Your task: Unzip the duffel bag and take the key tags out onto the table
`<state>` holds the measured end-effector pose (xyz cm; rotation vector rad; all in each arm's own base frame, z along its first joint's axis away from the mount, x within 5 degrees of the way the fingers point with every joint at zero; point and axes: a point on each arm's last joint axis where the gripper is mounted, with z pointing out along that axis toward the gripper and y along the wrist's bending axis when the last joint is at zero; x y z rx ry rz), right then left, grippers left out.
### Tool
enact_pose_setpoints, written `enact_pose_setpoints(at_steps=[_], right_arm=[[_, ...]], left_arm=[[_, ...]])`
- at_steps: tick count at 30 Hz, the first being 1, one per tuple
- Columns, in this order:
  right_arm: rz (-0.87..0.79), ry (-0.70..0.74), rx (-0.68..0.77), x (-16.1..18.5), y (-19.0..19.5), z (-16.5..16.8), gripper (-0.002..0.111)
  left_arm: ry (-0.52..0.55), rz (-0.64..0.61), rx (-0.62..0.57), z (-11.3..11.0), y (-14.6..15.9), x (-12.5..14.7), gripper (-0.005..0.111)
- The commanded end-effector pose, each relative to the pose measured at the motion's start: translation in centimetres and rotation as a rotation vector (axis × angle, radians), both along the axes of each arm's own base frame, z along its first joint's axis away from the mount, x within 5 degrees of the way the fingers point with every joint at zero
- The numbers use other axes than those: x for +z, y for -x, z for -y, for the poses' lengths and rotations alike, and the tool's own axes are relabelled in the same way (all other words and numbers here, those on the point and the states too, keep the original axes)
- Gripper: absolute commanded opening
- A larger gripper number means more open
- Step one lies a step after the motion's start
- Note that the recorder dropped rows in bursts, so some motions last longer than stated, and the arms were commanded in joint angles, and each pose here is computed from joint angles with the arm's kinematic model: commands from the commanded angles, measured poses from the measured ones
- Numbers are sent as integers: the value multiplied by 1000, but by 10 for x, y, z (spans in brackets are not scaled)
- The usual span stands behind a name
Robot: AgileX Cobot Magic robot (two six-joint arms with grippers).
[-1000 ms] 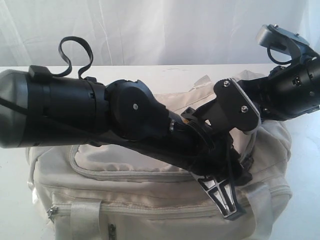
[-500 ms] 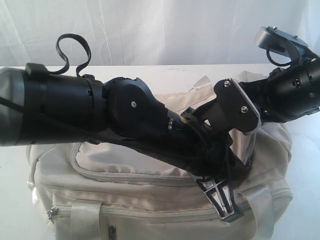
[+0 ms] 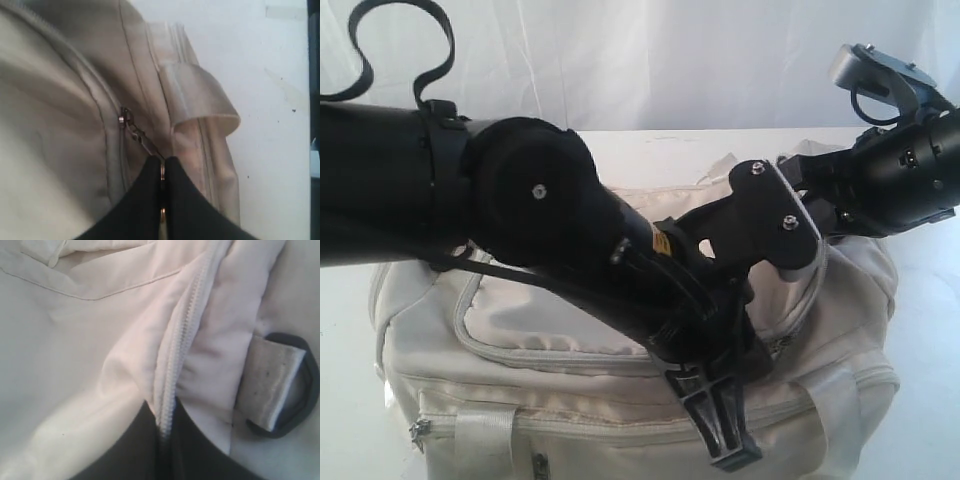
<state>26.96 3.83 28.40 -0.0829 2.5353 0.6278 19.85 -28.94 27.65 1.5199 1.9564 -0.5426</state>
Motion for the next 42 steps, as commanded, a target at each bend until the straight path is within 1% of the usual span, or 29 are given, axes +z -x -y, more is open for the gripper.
enact_pose_setpoints(at_steps=[1,8,9,12,14,16,18,20,24,25,28,30,31,32,34,36,39,41,42], right_arm=[[56,2,-34,8,-4,1,0],[54,16,-32,7,-3,2,0],[54,16,-33,7,-3,2,0],[54,16,-33,7,-3,2,0],[52,16,-32,7,-3,2,0],[52,20,-31,7,-3,2,0],[49,29,-32,6,-3,3,0],[46,30,-36,6,-3,3,0],[46,30,-36,6,-3,3,0],[46,30,-36,6,-3,3,0],[44,30,-35,6,-3,3,0],[44,34,-34,6,-3,3,0],[44,36,-33,6,-3,4,0],[45,41,-32,6,-3,4,0],[45,49,-29,6,-3,4,0],[45,58,-26,5,-3,5,0],[45,68,-23,5,-2,5,0],[46,77,3,4,-2,5,0],[43,70,36,5,0,3,1]], left_arm=[[-114,-55,31,-12,9,0,0],[-170,-56,83,-30,15,15,0],[-185,-62,96,-36,19,21,0],[-224,-80,85,-46,26,28,0],[-271,-82,110,-56,30,28,0],[-340,-78,155,-73,36,25,0],[-331,-66,181,-85,43,28,0],[-329,-33,229,-98,48,33,0],[-393,33,323,-128,56,44,0],[-396,43,334,-131,57,45,0],[-435,78,389,-146,60,44,0],[-480,114,442,-157,60,39,0],[-501,144,484,-164,60,36,0],[-508,163,509,-167,59,35,0],[-512,240,565,-177,58,35,0],[-538,275,577,-182,57,34,0],[-574,274,580,-185,58,28,0],[-546,245,563,-181,60,25,0],[-519,229,527,-178,61,24,0]])
